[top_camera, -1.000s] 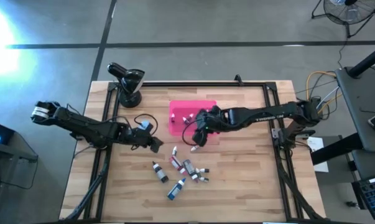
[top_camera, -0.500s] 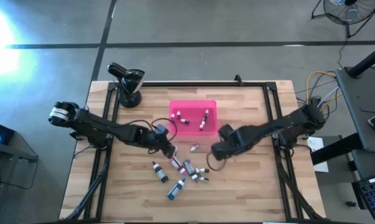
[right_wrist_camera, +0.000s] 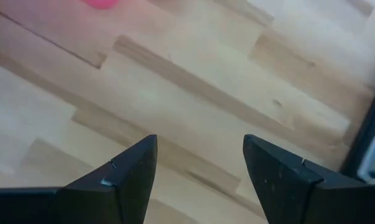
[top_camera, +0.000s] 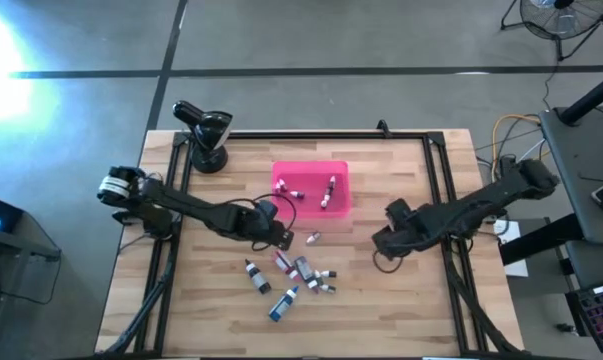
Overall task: Pick & Place food coloring
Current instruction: Put the purple food coloring bottle into the pink bin
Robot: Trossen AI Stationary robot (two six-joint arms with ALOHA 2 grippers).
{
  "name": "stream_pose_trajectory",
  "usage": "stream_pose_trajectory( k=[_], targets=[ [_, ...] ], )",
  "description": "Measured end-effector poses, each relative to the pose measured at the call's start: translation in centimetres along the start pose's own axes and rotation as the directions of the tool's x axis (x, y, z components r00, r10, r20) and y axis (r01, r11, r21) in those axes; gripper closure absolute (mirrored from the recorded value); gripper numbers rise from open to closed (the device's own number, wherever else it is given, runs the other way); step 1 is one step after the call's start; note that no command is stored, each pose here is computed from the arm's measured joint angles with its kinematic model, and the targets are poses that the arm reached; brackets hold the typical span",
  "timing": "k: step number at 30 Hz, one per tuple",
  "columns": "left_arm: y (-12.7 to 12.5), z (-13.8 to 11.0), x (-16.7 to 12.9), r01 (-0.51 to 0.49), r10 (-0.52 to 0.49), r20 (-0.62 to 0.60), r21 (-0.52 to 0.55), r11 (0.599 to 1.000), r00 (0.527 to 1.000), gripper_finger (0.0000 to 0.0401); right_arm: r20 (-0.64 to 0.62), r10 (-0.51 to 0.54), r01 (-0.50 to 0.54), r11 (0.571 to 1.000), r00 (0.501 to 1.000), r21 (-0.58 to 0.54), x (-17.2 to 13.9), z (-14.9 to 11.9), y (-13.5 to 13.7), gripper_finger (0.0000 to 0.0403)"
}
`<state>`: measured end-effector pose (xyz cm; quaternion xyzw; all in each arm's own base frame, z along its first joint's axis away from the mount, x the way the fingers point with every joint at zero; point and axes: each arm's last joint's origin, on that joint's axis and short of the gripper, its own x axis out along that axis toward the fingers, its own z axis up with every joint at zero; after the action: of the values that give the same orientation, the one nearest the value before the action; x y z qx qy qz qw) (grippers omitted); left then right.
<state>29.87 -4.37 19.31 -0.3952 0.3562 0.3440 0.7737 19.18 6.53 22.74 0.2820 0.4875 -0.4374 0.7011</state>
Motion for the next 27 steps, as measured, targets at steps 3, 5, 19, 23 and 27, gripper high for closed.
stream_pose_trajectory(
  k=[3,5,19,23,27],
  targets=[
    [-0.5,-0.2,0.8,-0.056,0.054,-0.062,-0.044,0.997,0.997,0.0265,0.044,0.063,-0.065,0.996,0.997,0.058,0.1,-0.1,-1.5,0.0170],
    [-0.9,-0.3,1.1,-0.086,0.080,-0.084,-0.071,0.994,0.993,0.0265,0.092,0.085,-0.092,0.993,0.992,0.073,0.2,0.0,-2.1,0.0170],
    [-3.4,-0.2,3.8,-0.181,0.171,-0.125,-0.073,0.981,0.977,0.0265,0.207,0.105,-0.101,0.994,0.973,-0.032,0.7,0.0,-2.6,0.0170],
    [-3.2,-0.4,4.0,-0.210,0.198,-0.134,-0.083,0.974,0.971,0.0265,0.208,0.106,-0.102,0.994,0.972,-0.032,1.0,-0.1,-2.1,0.0170],
    [-3.3,-0.3,3.9,-0.207,0.194,-0.134,-0.092,0.974,0.972,0.0265,0.209,0.108,-0.099,0.994,0.972,-0.052,1.3,-0.1,-1.7,0.0170]
  ],
)
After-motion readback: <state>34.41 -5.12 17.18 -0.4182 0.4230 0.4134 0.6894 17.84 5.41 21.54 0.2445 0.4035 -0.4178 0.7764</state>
